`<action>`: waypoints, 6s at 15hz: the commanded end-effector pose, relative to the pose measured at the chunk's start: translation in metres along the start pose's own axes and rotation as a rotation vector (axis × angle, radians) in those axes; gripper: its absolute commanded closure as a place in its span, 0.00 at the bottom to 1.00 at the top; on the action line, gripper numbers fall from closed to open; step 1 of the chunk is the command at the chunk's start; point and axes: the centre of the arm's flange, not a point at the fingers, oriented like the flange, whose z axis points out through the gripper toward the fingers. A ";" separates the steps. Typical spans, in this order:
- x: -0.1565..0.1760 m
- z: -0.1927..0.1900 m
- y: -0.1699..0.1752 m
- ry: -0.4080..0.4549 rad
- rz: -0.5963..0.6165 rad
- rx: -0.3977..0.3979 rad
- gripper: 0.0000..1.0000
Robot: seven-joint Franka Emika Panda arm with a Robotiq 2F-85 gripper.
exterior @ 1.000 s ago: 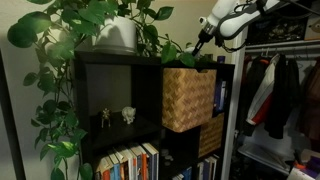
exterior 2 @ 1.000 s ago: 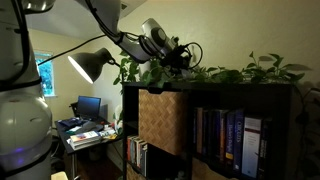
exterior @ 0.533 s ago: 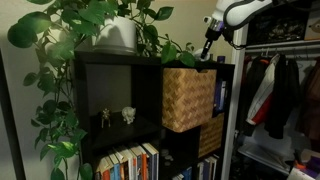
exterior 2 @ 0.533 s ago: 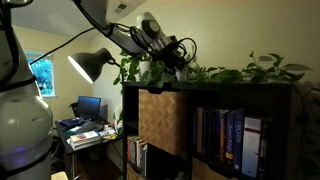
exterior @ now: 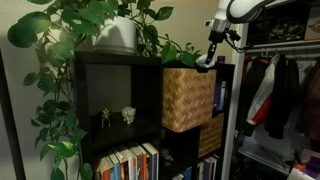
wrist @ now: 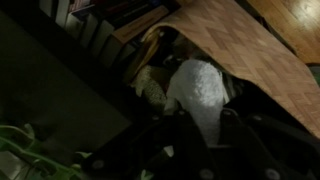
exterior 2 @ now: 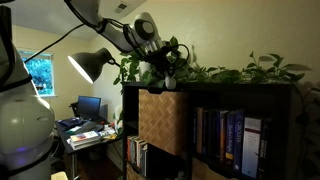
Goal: Slightly pull out the reed basket, put the two plushies on top of the bookshelf into it, then push it back
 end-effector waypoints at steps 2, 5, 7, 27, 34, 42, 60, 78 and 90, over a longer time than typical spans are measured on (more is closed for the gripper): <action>-0.015 0.016 -0.011 0.036 -0.052 0.050 0.92; -0.013 0.026 -0.011 0.078 -0.085 0.025 0.93; -0.011 0.033 -0.011 0.097 -0.108 0.019 0.93; -0.027 -0.016 -0.038 0.034 0.084 0.117 0.00; -0.042 -0.011 -0.059 0.041 0.442 0.213 0.50; -0.046 0.022 -0.074 0.054 0.600 0.279 0.97; -0.011 0.079 -0.063 0.236 0.660 0.186 0.96; 0.013 0.090 -0.052 0.242 0.647 0.187 0.77; -0.011 0.037 -0.057 -0.118 0.466 0.219 0.07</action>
